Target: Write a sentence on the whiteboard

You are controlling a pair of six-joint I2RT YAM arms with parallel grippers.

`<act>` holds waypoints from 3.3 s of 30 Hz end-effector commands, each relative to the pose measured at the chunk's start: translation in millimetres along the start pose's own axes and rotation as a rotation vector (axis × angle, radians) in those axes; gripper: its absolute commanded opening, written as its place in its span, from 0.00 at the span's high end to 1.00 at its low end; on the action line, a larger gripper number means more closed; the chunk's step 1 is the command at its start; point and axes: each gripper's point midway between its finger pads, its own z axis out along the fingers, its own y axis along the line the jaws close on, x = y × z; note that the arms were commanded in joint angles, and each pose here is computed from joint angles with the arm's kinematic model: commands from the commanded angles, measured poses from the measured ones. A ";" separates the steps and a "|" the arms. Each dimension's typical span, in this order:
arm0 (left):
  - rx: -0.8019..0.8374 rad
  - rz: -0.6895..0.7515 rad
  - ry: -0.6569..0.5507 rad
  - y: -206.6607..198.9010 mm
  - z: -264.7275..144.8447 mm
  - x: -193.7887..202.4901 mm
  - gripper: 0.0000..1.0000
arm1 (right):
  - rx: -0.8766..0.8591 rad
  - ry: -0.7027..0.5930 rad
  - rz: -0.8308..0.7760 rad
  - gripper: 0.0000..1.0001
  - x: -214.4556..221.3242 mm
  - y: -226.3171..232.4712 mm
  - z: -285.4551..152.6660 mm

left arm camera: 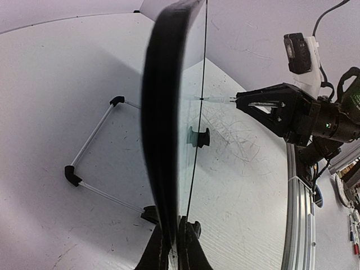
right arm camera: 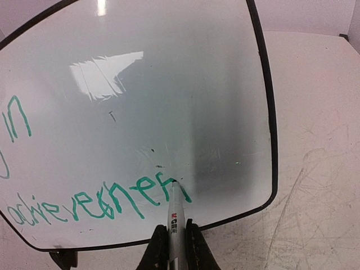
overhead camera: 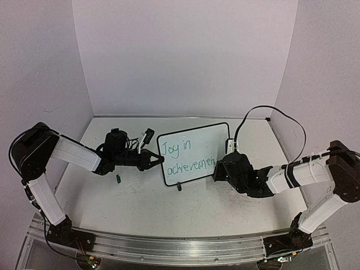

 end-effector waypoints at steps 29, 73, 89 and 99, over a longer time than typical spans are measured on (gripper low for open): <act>-0.016 0.048 -0.014 -0.7 1.2 -11.6 1.00 | -0.068 -0.084 0.046 1.00 -44.8 1.5 -7.3; -0.015 0.047 -0.009 -0.3 2.7 -10.9 1.00 | -0.017 0.041 0.043 1.00 17.5 -21.5 7.1; -0.016 0.048 -0.009 0.0 3.1 -11.0 1.00 | -0.058 -0.058 0.024 1.00 -22.2 -13.0 -10.5; -0.017 0.048 -0.008 0.1 3.0 -10.8 1.00 | -0.109 -0.084 0.025 1.00 -32.5 1.2 -8.3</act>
